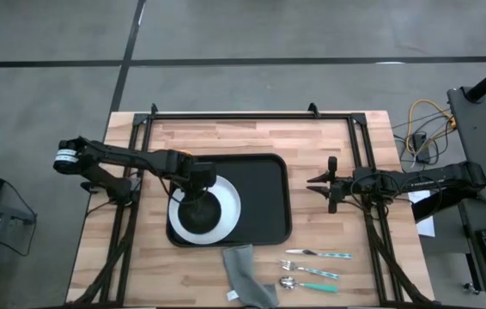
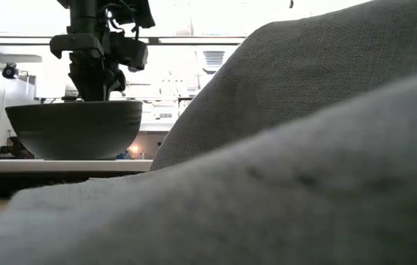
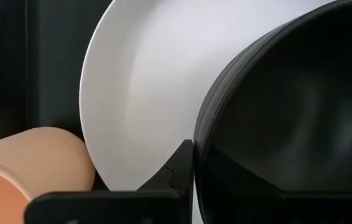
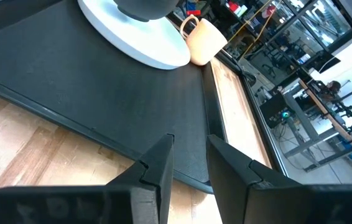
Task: Set up tray
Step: Put the black bowl on the white plate
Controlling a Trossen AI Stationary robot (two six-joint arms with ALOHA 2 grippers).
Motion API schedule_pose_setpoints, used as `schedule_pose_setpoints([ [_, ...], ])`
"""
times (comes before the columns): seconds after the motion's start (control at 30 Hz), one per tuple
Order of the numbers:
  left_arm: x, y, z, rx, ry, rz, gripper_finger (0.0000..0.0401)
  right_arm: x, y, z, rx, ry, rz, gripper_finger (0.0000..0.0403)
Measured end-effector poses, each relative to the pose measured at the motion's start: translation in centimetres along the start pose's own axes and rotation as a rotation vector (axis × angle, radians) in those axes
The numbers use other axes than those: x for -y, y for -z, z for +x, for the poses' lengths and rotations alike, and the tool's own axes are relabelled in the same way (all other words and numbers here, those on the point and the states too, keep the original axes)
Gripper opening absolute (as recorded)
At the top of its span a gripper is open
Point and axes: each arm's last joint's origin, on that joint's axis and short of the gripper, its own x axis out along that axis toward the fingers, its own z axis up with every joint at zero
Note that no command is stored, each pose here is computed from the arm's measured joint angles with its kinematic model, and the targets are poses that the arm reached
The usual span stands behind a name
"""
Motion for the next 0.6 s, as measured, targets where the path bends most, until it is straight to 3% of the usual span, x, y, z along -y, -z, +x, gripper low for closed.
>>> schedule_pose_setpoints([
  [0.33, -0.06, -0.05, 0.00, 0.004, 0.000, 0.010, 0.0011, 0.00, 0.00, 0.00, 0.000, 0.000, 0.000, 0.0084],
  [0.6, -0.05, -0.11, -0.01, 0.011, 0.001, 0.010, 0.0079, 0.00, 0.00, 0.00, 0.000, 0.000, 0.000, 0.0084],
])
